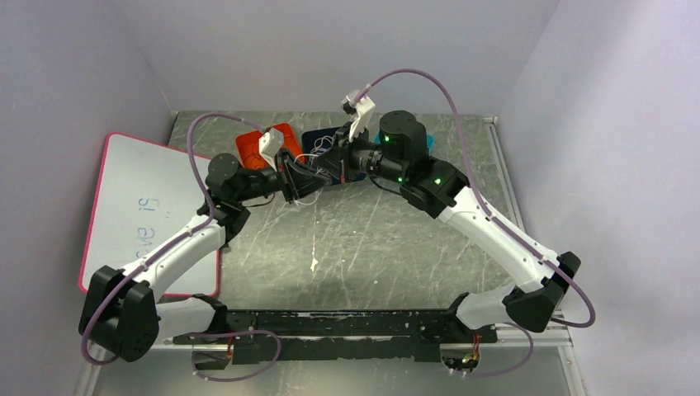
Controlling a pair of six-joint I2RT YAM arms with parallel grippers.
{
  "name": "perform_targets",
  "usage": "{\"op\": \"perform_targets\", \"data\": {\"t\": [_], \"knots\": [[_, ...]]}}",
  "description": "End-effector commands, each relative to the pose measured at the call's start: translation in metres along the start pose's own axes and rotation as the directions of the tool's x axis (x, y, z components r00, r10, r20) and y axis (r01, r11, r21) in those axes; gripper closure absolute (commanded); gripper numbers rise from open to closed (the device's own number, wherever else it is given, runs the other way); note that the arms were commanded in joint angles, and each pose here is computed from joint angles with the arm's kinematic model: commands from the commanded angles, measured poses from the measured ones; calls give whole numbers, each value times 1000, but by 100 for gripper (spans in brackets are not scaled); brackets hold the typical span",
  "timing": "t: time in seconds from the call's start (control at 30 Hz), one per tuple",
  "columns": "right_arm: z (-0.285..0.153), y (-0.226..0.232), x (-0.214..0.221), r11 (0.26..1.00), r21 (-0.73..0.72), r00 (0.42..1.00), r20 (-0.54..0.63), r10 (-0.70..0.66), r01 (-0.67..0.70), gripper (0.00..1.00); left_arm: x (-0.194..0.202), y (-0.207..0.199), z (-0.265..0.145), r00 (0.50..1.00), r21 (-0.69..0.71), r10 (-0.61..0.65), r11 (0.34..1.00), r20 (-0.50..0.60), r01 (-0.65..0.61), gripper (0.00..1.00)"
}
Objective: Untangle the cables
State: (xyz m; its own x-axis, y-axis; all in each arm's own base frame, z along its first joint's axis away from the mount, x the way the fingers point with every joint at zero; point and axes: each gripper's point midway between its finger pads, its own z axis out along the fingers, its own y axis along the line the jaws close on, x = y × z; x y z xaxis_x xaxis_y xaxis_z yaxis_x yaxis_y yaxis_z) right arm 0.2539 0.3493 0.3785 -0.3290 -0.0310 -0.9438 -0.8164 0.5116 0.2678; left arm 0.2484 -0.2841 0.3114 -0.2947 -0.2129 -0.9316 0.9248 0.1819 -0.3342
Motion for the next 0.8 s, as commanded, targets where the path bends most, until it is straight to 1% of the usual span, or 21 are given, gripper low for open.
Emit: {"op": "perform_targets", "data": {"t": [0.0,0.13,0.27,0.5,0.77], "knots": [[-17,7,-30,1000,1,996,94,3,-3,100,4,2,2,1000,0,12,1000,9,-12,87],[-30,7,-52,999,34,987,158,-4,-2,100,23,7,3,999,-11,-7,1000,-40,7,89],[-44,4,-74,997,77,974,225,-11,-7,100,42,9,2,996,-21,-31,999,-81,29,88],[-73,-8,-103,982,185,941,337,-28,-37,100,64,7,-3,992,-32,-69,997,-108,66,88],[-96,-16,-128,962,271,914,398,-78,-36,100,84,7,-6,984,-41,-102,994,-147,97,89]]}}
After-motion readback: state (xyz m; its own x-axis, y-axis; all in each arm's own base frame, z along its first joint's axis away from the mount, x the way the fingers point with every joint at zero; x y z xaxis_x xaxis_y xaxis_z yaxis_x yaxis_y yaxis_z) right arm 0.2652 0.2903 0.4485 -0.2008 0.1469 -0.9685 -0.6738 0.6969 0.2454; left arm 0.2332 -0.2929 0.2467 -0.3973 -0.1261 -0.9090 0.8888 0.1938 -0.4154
